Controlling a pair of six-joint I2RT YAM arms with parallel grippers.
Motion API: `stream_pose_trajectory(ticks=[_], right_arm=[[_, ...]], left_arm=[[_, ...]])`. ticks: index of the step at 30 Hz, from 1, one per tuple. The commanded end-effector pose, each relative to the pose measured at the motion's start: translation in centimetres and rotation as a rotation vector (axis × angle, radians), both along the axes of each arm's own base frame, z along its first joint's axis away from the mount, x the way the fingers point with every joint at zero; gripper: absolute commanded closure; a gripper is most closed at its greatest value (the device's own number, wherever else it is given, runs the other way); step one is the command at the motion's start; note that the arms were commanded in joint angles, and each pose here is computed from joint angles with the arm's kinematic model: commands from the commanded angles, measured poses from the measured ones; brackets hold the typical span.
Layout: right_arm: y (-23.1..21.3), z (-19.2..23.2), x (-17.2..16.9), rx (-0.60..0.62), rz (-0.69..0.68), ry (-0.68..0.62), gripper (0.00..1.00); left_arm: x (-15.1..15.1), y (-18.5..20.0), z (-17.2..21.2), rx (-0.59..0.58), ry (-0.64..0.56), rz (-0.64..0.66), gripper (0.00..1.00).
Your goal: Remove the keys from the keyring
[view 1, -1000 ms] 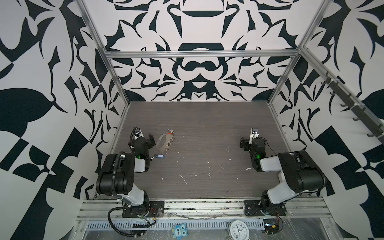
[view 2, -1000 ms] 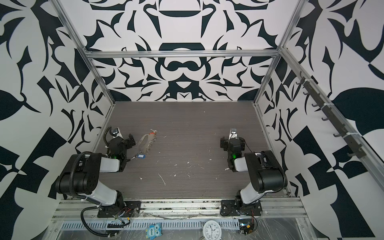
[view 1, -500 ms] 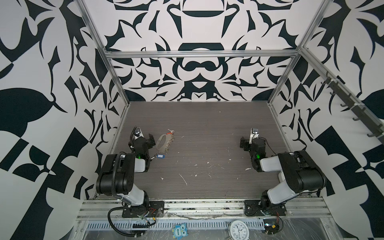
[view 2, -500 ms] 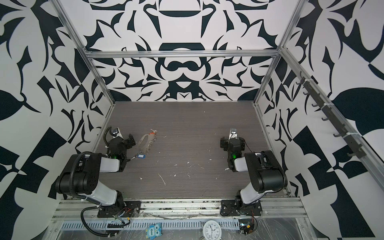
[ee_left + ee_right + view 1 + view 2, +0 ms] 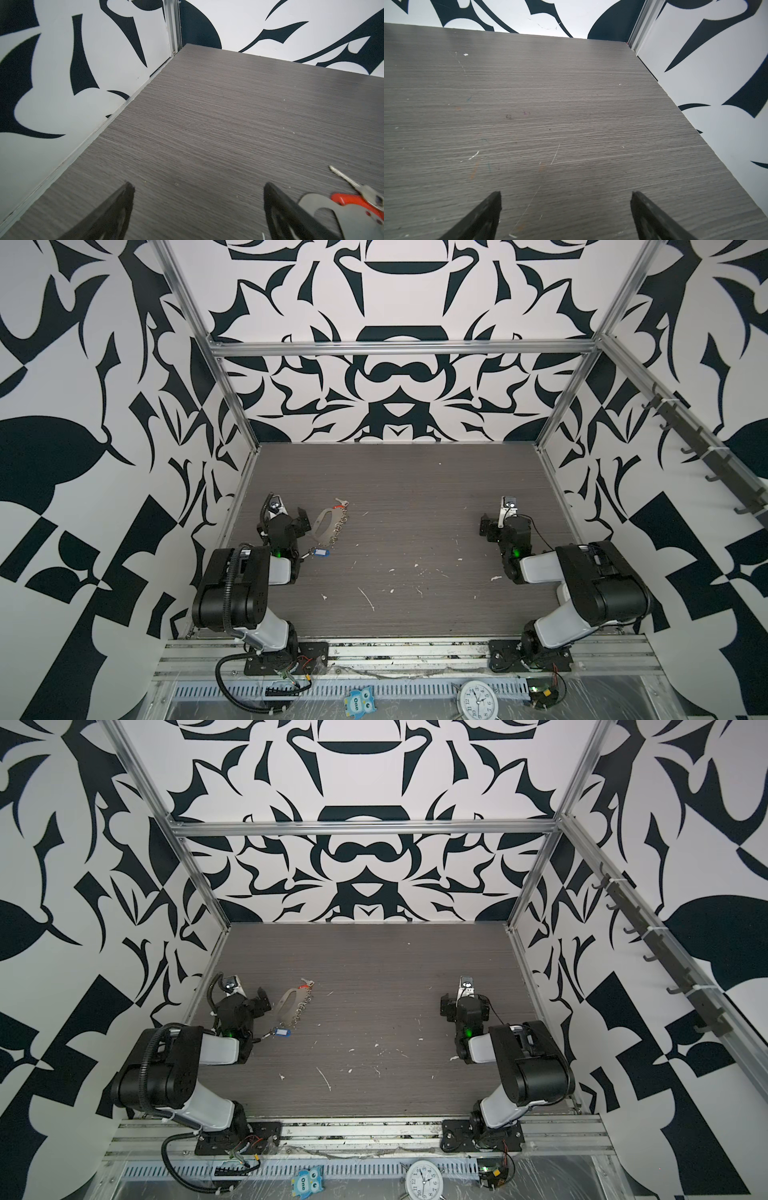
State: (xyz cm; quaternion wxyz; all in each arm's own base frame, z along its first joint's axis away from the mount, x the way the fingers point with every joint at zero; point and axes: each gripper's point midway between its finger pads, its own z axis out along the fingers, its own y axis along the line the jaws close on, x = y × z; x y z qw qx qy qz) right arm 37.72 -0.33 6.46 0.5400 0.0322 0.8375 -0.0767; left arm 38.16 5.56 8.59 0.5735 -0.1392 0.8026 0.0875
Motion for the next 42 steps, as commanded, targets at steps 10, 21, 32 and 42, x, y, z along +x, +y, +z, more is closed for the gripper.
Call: stream_pose_trajectory(ticks=[10,21,32,42], right_arm=[[-0.2,3.8,0.5,0.018,-0.022,0.009,0.00],[0.2,8.3,0.6,0.232,-0.215,-0.032,0.00],[4.0,6.4,-1.1,0.577,-0.161,0.127,0.01],[9.7,6.2,-2.2,0.510,0.084,0.267,0.05]], left_arm=[[0.1,-0.7,5.2,0.029,-0.023,0.001,0.01],[-3.7,1.1,13.1,-0.502,-0.338,0.278,0.01],[-4.4,-1.6,12.4,-0.840,-0.331,0.136,0.01],[-0.4,-8.9,8.2,-0.832,0.078,-0.152,0.23]])
